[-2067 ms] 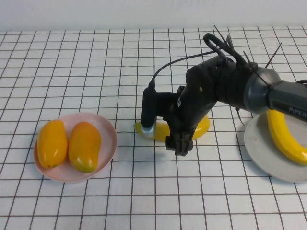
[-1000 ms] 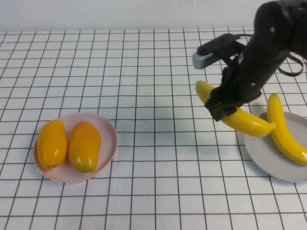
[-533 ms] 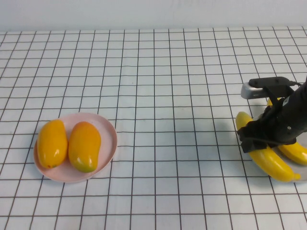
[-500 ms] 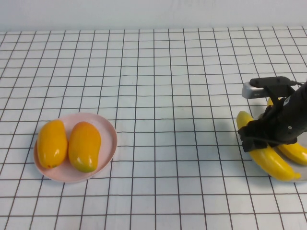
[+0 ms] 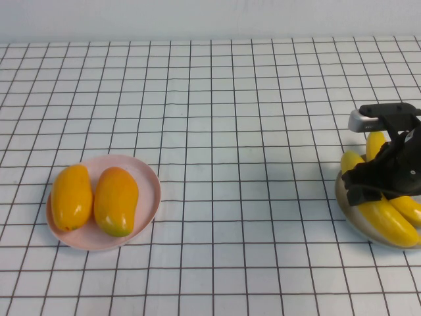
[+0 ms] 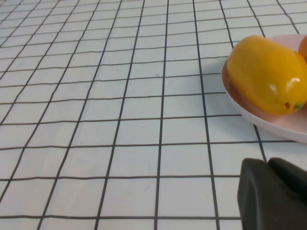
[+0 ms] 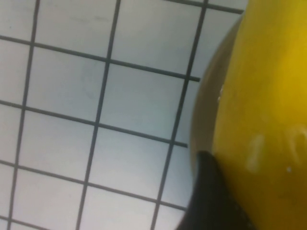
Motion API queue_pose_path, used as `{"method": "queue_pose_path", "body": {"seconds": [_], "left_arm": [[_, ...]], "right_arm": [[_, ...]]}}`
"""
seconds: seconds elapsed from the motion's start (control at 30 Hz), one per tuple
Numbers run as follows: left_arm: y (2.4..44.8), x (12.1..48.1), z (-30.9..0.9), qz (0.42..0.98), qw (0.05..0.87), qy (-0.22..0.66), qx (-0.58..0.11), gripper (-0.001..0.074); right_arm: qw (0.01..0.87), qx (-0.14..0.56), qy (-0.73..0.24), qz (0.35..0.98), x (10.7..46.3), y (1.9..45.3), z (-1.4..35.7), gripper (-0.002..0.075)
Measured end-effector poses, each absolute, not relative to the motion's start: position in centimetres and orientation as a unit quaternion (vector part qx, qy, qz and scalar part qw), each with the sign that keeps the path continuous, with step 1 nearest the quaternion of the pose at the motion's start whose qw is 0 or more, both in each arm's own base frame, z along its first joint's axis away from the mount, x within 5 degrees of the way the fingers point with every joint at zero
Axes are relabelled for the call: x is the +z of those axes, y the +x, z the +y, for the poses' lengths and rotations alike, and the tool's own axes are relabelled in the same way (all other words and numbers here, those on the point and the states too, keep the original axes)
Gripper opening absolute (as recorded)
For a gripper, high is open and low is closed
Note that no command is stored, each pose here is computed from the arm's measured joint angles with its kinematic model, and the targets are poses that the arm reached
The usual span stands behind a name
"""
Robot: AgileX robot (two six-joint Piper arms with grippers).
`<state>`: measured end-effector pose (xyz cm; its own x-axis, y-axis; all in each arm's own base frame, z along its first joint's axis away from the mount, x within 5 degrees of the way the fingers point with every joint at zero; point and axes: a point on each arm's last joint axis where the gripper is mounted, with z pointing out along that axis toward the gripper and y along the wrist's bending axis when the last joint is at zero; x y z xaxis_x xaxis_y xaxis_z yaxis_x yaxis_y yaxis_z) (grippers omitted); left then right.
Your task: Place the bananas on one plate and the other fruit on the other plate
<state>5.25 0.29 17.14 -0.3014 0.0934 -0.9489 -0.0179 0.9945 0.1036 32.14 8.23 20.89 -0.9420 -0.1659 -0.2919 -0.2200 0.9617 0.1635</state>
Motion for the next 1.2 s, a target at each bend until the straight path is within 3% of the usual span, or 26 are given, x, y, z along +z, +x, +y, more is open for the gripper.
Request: {"method": "queue_pose_path", "body": {"seconds": [0.17, 0.43, 0.53, 0.63, 0.7, 0.8, 0.87, 1.03, 1.2], "left_arm": [[5.2, 17.1, 0.3, 0.805, 0.591, 0.023, 0.047, -0.0005], [5.2, 17.1, 0.3, 0.805, 0.591, 0.023, 0.047, -0.0005], [5.2, 17.1, 0.3, 0.805, 0.591, 0.023, 0.047, -0.0005], [5.2, 17.1, 0.3, 0.805, 0.591, 0.023, 0.047, -0.0005], [5.2, 17.1, 0.3, 0.805, 0.591, 0.023, 0.047, -0.0005], [5.2, 17.1, 0.3, 0.805, 0.591, 0.023, 0.047, -0.0005], [5.2, 17.1, 0.3, 0.805, 0.591, 0.023, 0.047, -0.0005], [5.2, 17.1, 0.3, 0.805, 0.591, 0.023, 0.047, -0.0005], [5.2, 17.1, 0.3, 0.805, 0.591, 0.023, 0.047, -0.0005]], "right_arm": [[0.138, 0.096, -0.092, 0.981, 20.9, 32.2, 7.8, 0.0369], [0.139, 0.097, -0.091, 0.981, 21.0, 32.2, 7.8, 0.0470], [0.139, 0.097, -0.091, 0.981, 21.1, 32.1, 7.8, 0.0463], [0.159, 0.103, -0.090, 0.978, 22.5, 31.7, 7.8, 0.0393], [0.201, 0.106, -0.092, 0.969, 24.5, 30.9, 7.8, 0.0302], [0.301, 0.117, -0.102, 0.941, 28.4, 28.6, 8.2, 0.0106], [0.358, 0.128, -0.108, 0.919, 30.2, 26.8, 8.5, 0.0043], [0.487, 0.154, -0.119, 0.851, 34.0, 20.8, 8.0, -0.0007], [0.520, 0.163, -0.118, 0.830, 33.6, 16.5, 6.7, -0.0013]]}}
